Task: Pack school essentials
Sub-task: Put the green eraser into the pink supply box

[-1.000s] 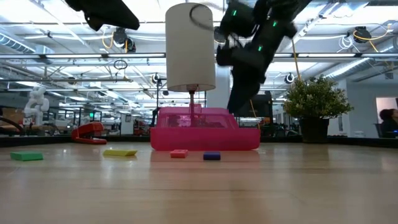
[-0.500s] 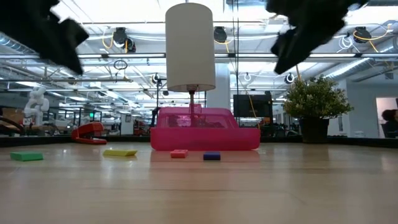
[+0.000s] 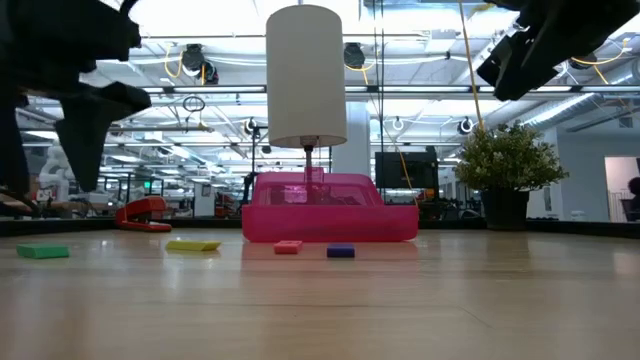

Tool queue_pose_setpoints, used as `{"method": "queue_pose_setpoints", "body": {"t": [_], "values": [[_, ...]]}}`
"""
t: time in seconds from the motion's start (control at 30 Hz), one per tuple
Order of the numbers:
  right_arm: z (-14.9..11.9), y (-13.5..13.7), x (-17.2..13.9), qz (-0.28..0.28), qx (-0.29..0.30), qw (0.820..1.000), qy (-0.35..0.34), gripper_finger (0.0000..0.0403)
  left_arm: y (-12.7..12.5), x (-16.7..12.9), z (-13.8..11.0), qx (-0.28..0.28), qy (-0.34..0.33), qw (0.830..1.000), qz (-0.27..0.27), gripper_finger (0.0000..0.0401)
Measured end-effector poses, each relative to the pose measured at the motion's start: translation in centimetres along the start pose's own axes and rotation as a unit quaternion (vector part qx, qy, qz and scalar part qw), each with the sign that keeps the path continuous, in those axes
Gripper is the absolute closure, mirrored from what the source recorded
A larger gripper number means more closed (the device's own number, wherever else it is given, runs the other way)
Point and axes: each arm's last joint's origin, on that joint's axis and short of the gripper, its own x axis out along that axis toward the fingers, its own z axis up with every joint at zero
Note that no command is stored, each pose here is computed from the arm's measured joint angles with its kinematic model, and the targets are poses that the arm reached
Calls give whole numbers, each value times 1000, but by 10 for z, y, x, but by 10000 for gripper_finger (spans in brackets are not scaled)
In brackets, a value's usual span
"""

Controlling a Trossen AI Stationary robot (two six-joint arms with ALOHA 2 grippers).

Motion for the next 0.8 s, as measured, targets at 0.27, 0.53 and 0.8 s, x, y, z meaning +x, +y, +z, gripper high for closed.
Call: {"method": "queue_pose_setpoints", "body": {"t": [0.27, 0.53, 0.8], "values": [[0, 1, -2, 2, -21, 1000, -3, 247, 6, 25, 1, 13, 57, 998, -24, 192], [0, 1, -2, -8, -41, 999, -6, 248, 9, 41, 0, 15, 90, 995, -35, 194], [0, 0, -2, -10, -60, 998, -6, 248, 12, 48, -4, -4, 93, 995, -40, 249]]}}
